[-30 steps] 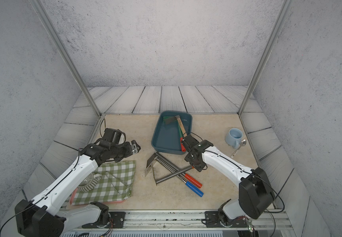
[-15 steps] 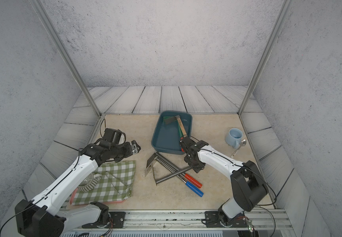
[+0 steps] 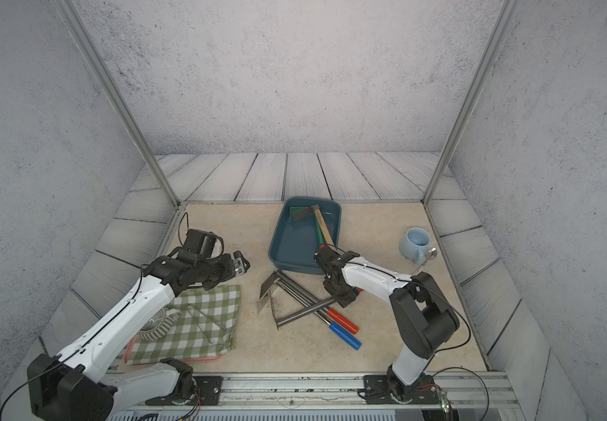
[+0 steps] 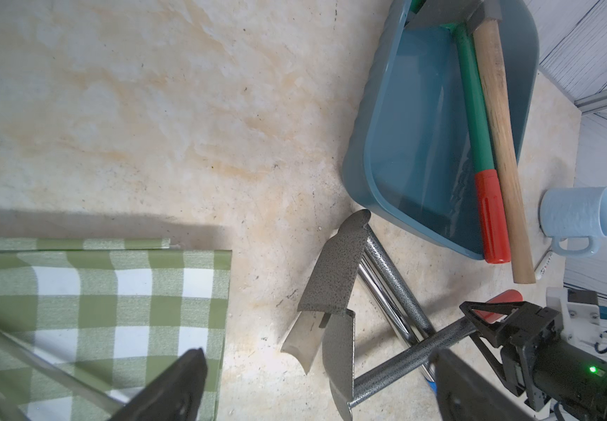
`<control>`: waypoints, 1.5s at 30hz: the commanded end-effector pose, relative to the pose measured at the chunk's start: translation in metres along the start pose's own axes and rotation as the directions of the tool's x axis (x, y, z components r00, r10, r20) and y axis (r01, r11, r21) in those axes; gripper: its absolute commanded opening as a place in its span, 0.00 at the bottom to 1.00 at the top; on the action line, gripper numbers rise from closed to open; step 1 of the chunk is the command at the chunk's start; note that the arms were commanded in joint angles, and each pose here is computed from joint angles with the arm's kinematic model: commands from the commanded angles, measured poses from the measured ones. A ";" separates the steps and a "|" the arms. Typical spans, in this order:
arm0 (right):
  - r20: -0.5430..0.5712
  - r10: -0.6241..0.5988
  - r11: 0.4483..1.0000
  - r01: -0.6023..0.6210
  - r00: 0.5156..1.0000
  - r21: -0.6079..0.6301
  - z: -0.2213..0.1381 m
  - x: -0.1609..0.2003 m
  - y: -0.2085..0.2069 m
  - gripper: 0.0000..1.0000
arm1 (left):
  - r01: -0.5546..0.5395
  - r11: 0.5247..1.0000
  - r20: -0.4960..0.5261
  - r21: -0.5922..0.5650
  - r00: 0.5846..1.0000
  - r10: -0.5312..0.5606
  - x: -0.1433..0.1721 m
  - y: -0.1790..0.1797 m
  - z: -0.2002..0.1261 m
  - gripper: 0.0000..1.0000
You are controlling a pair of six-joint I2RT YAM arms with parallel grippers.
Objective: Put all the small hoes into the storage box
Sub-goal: Pick up the hoe from the center of the board.
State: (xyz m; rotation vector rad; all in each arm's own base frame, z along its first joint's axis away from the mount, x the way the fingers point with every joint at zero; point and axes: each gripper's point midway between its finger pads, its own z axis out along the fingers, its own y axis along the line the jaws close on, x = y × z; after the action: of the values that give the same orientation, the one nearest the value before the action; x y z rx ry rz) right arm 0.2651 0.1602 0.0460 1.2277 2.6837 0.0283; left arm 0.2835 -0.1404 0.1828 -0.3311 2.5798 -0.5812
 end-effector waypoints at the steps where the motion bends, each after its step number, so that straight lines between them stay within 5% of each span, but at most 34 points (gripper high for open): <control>1: 0.014 0.002 1.000 -0.002 1.000 0.004 0.000 -0.002 -0.002 0.42 | -0.014 1.000 -0.008 -0.001 1.000 0.014 0.005 0.001 -0.001 0.99; 14: -0.028 -0.001 1.000 0.001 1.000 -0.010 0.007 0.007 0.002 0.21 | -0.017 1.000 -0.012 -0.001 1.000 0.017 0.005 0.001 0.000 0.99; 26: 0.037 -0.023 0.999 0.025 0.999 -0.038 -0.016 -0.008 0.008 0.57 | -0.022 1.000 -0.018 0.001 1.000 0.022 0.005 -0.001 0.002 0.99; 45: -0.053 -0.117 0.984 0.109 0.992 -0.140 -0.053 0.042 0.008 0.58 | -0.022 1.000 -0.023 -0.005 1.000 0.022 0.004 0.000 0.004 0.99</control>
State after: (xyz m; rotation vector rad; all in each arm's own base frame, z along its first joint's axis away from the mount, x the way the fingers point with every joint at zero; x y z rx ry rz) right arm 0.2473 0.1932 0.0880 1.0560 2.7253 0.2313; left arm 0.2833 -0.1422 0.1806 -0.3238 2.5908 -0.5879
